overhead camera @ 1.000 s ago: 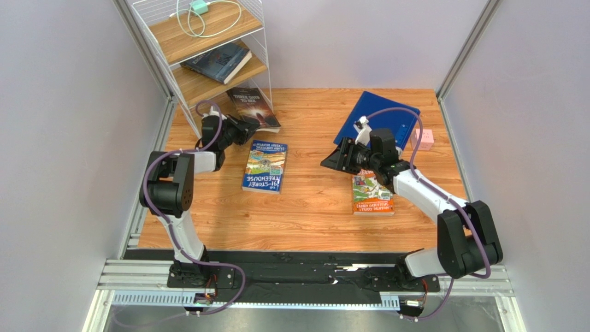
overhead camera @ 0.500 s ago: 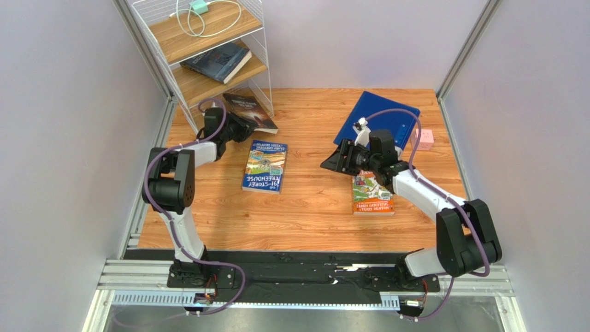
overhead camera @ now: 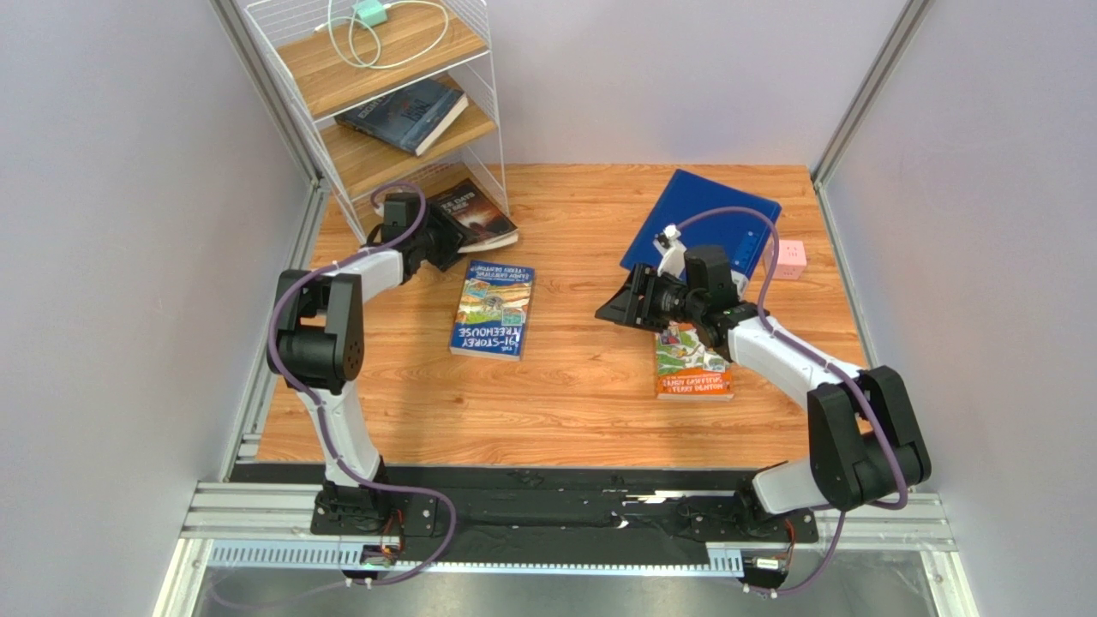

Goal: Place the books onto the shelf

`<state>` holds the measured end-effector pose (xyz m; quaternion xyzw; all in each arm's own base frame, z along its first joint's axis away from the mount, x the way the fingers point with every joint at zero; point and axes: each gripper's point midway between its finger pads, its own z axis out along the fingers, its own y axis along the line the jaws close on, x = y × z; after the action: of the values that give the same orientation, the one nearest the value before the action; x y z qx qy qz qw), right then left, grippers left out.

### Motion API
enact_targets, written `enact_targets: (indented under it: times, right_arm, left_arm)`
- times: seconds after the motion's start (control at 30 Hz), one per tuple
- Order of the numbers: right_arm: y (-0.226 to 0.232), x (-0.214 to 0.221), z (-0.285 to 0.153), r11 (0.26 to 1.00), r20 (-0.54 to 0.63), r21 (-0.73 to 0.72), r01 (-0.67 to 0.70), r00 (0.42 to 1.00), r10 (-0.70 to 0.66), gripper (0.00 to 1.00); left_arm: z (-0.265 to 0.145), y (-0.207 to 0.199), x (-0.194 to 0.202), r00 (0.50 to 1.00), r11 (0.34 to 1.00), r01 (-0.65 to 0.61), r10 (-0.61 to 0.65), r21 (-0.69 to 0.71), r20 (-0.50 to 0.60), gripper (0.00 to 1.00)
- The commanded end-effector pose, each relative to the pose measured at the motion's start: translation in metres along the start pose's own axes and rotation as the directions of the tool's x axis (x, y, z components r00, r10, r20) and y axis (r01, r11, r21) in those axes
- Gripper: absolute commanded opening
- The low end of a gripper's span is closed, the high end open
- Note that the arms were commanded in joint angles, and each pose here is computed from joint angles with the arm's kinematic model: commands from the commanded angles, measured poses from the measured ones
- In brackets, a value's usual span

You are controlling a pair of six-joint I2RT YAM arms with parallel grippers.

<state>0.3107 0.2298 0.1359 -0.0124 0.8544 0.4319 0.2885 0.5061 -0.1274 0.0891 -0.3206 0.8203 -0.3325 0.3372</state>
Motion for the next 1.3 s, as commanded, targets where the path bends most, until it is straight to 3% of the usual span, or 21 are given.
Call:
enact_targets:
  times: [0.0, 0.43, 0.67, 1.07, 1.17, 1.27]
  right_arm:
    - [0.002, -0.002, 0.001, 0.999, 0.013, -0.030, 0.031, 0.999, -0.030, 0.60]
    - [0.005, -0.001, 0.000, 0.999, 0.017, -0.045, 0.023, 1.000, -0.022, 0.60]
    - [0.005, 0.002, 0.001, 0.998, 0.014, -0.058, 0.013, 1.000, -0.012, 0.60]
    - [0.004, 0.005, 0.003, 0.998, 0.007, -0.062, 0.002, 1.000, -0.002, 0.60]
    - [0.004, 0.005, 0.004, 0.998, 0.007, -0.068, 0.004, 1.000, -0.004, 0.60]
    - [0.004, 0.005, 0.004, 0.998, 0.006, -0.066, 0.003, 1.000, -0.003, 0.60]
  left_arm:
    - [-0.011, -0.014, -0.026, 0.995, 0.996, -0.085, 0.087, -0.032, 0.056, 0.63]
    - [-0.018, 0.004, -0.007, 0.994, 0.988, -0.111, 0.107, -0.106, -0.035, 0.66]
    - [-0.027, -0.003, 0.001, 0.989, 0.987, -0.144, 0.142, -0.068, -0.035, 0.66]
    - [-0.041, -0.018, 0.031, 0.970, 0.966, -0.244, 0.242, -0.084, -0.029, 0.59]
    - [-0.039, -0.017, 0.038, 0.963, 0.960, -0.268, 0.265, -0.083, -0.042, 0.48]
    - [-0.033, -0.012, 0.044, 0.959, 0.956, -0.281, 0.276, -0.091, -0.063, 0.12]
